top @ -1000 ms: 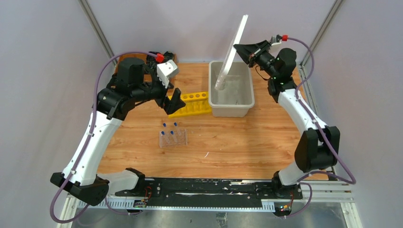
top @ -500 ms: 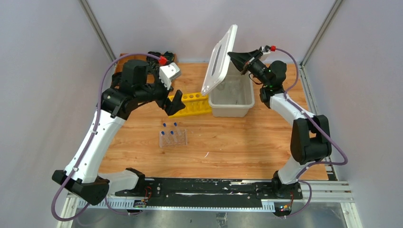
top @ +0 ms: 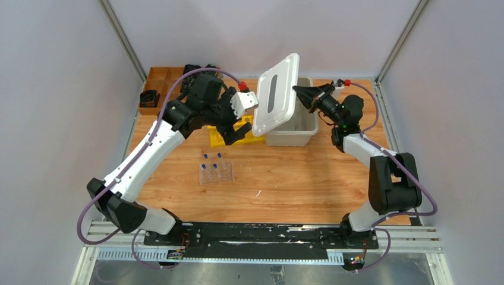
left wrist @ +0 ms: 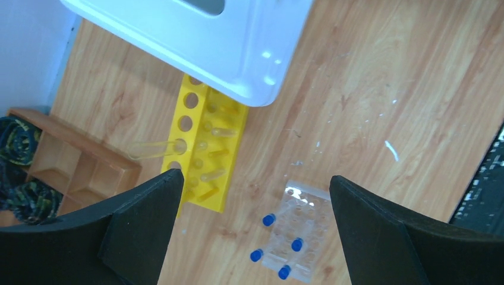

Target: Organize the chemistry lab equipment

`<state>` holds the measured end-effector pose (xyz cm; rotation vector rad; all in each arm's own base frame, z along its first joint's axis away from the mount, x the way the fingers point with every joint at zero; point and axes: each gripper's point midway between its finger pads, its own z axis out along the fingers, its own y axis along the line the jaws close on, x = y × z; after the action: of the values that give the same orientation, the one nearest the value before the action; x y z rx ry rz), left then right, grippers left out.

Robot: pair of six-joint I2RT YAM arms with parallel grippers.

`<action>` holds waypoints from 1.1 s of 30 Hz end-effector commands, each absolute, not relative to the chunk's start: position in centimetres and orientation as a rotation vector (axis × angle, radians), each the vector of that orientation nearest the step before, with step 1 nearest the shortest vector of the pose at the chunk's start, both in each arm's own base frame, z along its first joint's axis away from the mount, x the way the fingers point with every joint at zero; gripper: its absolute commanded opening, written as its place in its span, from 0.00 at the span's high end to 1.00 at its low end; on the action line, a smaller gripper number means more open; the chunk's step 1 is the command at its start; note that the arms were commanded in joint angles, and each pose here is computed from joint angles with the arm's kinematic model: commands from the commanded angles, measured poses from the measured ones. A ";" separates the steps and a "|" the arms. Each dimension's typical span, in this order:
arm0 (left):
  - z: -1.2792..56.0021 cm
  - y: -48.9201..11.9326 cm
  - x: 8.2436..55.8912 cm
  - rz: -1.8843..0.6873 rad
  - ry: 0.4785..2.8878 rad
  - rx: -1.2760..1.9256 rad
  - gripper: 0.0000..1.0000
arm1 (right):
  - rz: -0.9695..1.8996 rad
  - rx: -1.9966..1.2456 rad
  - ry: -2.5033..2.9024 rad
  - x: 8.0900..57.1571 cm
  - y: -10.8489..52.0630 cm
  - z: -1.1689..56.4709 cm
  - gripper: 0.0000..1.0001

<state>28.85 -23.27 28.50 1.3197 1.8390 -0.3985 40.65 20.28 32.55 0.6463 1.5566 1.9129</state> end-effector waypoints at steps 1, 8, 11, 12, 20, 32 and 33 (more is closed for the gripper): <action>29.4 -23.5 31.5 -0.263 1.767 1.370 0.00 | 1.860 0.547 1.490 39.0 17.7 34.1 1.00; 27.8 -25.0 33.1 -0.248 1.790 1.415 0.00 | 1.792 0.601 1.575 38.9 15.6 29.8 0.91; 26.7 -25.2 33.0 -0.246 1.807 1.439 0.00 | 1.742 0.640 1.600 39.1 14.0 27.9 0.88; 26.3 -25.2 33.0 -0.244 1.813 1.448 0.00 | 1.727 0.648 1.610 39.2 13.5 27.4 0.87; 23.5 -25.1 33.3 -0.231 1.870 1.490 0.00 | 1.588 0.641 1.702 39.3 11.5 25.1 0.81; 21.1 -25.2 34.0 -0.192 1.898 1.469 0.00 | 1.036 0.621 1.966 38.9 7.4 24.1 0.58; 20.7 -25.1 34.0 -0.193 1.907 1.472 0.00 | 0.954 0.627 1.984 38.9 6.6 24.2 0.58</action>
<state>33.50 -24.57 21.31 1.4815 1.9262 -0.2129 39.49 9.95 22.86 0.6958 1.8967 1.3126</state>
